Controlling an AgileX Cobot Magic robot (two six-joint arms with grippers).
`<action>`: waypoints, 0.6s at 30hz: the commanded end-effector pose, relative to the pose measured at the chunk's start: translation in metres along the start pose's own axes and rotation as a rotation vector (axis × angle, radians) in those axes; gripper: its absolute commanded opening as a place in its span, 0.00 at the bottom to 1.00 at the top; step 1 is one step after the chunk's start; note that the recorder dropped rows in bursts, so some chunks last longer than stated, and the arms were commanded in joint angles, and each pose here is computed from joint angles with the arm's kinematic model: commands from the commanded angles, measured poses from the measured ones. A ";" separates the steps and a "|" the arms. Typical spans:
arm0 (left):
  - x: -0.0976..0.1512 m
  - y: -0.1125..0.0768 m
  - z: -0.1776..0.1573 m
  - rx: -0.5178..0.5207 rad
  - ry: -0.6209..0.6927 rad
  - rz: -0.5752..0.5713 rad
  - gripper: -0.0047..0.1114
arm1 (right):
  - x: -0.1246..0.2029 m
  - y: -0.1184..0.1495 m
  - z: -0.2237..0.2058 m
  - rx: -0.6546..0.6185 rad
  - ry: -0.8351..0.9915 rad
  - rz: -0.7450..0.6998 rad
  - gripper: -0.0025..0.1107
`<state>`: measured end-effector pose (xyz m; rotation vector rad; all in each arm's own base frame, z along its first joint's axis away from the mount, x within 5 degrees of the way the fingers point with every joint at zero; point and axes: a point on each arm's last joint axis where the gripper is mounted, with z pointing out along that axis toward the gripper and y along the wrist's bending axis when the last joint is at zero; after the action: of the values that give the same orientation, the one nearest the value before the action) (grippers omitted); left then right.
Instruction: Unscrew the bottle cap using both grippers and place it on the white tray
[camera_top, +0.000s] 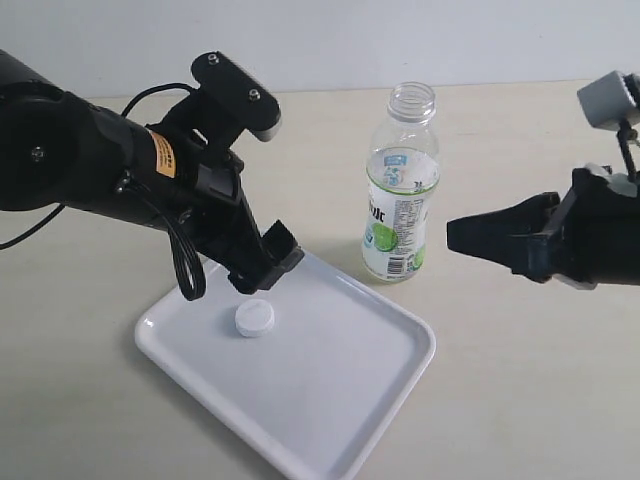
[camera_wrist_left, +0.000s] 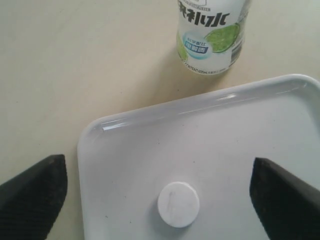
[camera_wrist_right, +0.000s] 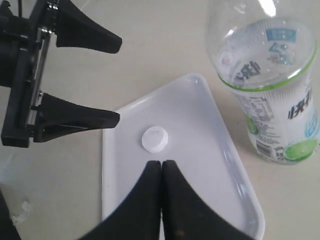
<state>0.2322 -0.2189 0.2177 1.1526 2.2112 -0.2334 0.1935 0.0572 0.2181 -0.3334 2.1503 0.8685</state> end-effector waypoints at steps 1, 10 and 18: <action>-0.001 0.000 -0.002 -0.003 -0.014 0.000 0.85 | -0.002 0.004 -0.008 0.031 -0.033 -0.037 0.03; -0.001 0.000 -0.002 -0.003 -0.014 0.000 0.85 | -0.014 0.020 -0.046 0.245 -0.205 -0.213 0.03; -0.001 0.000 -0.002 -0.002 -0.014 0.002 0.85 | -0.010 0.082 -0.120 0.324 -0.609 -0.470 0.03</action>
<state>0.2322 -0.2189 0.2177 1.1526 2.2112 -0.2334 0.1098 0.0376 0.3112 -0.3493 1.6088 0.3446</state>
